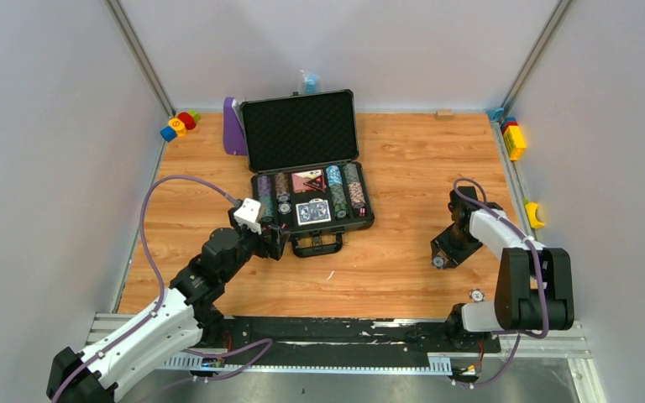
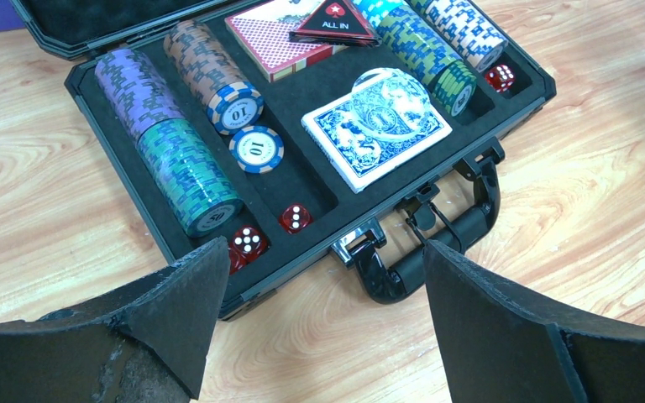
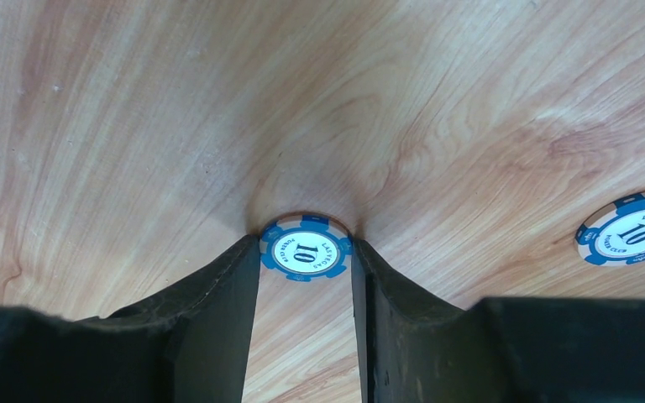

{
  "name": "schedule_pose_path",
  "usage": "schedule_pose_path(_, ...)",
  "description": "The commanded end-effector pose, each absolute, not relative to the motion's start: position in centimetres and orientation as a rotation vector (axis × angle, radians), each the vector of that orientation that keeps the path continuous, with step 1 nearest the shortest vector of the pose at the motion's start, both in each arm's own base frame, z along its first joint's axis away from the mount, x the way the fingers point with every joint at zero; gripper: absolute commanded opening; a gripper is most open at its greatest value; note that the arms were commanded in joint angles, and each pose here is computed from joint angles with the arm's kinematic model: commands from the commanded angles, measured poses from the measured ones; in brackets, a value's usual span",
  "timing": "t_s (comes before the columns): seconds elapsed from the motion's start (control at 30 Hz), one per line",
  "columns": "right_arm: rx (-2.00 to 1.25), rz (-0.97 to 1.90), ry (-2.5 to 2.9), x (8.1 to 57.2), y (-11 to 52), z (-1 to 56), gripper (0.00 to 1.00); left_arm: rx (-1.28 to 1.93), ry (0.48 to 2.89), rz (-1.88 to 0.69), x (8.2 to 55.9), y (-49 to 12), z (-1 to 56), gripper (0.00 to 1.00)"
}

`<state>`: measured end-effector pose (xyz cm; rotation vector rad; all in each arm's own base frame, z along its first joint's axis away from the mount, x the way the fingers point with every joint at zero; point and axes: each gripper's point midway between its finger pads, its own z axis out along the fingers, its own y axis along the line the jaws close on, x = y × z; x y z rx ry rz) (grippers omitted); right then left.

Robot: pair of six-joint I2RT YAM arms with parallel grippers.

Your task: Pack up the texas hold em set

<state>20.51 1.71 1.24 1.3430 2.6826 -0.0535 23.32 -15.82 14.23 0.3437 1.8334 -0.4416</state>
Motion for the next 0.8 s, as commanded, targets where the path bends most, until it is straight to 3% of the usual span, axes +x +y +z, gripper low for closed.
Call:
schedule_pose_path(0.0, 1.332, -0.014, 2.707, 20.4, 2.4, 0.3, 0.41, 0.323, 1.775, -0.445, 23.9, -15.8, 16.2, 0.93)
schedule_pose_path(0.77, 1.244, 0.12, 2.759, 21.1, 4.9, 0.4, 0.36, 0.369, 1.759, -0.474, 23.8, -16.7, 16.1, 0.93)
